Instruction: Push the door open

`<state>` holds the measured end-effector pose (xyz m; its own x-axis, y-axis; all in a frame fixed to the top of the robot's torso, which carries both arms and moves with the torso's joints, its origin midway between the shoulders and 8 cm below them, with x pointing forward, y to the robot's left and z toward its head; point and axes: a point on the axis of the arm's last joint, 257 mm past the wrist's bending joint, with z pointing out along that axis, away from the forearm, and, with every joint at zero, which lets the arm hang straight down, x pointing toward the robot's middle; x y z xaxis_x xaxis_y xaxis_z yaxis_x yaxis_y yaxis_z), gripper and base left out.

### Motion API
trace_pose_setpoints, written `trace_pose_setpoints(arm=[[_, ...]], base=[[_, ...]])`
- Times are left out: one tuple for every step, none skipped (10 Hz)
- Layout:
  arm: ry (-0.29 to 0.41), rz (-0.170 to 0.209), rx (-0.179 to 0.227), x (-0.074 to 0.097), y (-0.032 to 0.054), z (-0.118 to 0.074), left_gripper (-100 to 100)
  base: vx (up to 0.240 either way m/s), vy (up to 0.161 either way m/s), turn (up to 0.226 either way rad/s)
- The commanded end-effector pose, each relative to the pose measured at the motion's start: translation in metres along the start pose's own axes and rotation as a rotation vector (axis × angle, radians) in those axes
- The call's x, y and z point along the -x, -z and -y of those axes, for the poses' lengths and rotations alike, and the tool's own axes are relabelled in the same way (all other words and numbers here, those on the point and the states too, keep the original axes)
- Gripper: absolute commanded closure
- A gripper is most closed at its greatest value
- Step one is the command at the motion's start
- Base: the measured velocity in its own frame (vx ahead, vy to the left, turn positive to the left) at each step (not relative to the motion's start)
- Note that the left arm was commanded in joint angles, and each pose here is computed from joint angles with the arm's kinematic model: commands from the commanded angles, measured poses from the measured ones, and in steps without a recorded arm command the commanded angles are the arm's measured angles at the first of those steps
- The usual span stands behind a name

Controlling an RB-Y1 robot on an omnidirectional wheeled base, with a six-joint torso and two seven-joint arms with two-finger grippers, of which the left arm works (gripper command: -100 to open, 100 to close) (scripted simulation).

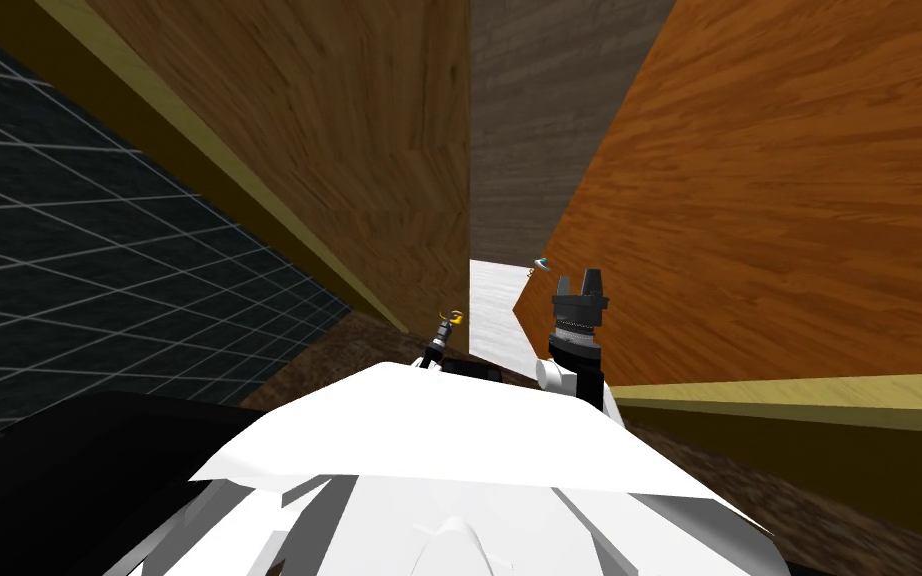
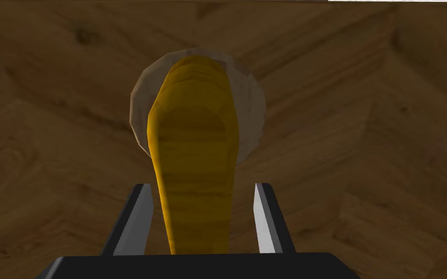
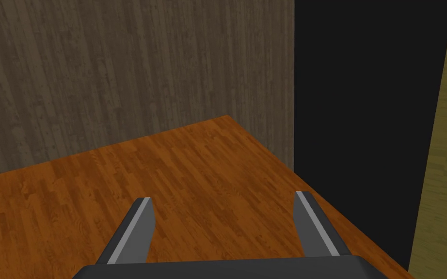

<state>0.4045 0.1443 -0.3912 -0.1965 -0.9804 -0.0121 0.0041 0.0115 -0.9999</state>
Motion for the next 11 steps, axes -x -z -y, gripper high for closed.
trace_pose_setpoints(arm=[[0.0, 0.0, 0.001, 0.0, 0.0003, 0.0, 100], [0.0, 0.0, 0.001, 0.0, 0.0003, 0.0, 100], [0.0, 0.0, 0.001, 0.0, 0.0003, 0.0, 100], [0.0, 0.0, 0.001, 0.0, 0.0003, 0.0, 100], [0.0, 0.0, 0.001, 0.0, 0.0003, 0.0, 100], [-0.014, 0.017, 0.0, 0.013, -0.0017, 0.001, 100], [-0.016, 0.021, 0.0, 0.016, -0.0017, 0.0, 100], [-0.022, 0.029, 0.002, 0.022, -0.0015, 0.0, 100], [-0.028, 0.039, 0.003, 0.029, -0.0014, -0.001, 100], [-0.03, 0.045, 0.003, 0.032, -0.0014, -0.001, 100], [-0.036, 0.057, 0.005, 0.039, -0.0013, -0.001, 100]], base=[[-0.03, 0.003, -0.01], [-0.014, 0.003, -0.014], [0.0, 0.0, 0.0], [0.0, 0.0, 0.0], [0.0, 0.0, 0.0], [0.094, -0.048, 0.033], [0.122, -0.068, 0.043], [0.127, -0.058, 0.05], [0.148, -0.067, 0.038], [0.156, -0.083, 0.024], [0.167, -0.073, 0.036]])
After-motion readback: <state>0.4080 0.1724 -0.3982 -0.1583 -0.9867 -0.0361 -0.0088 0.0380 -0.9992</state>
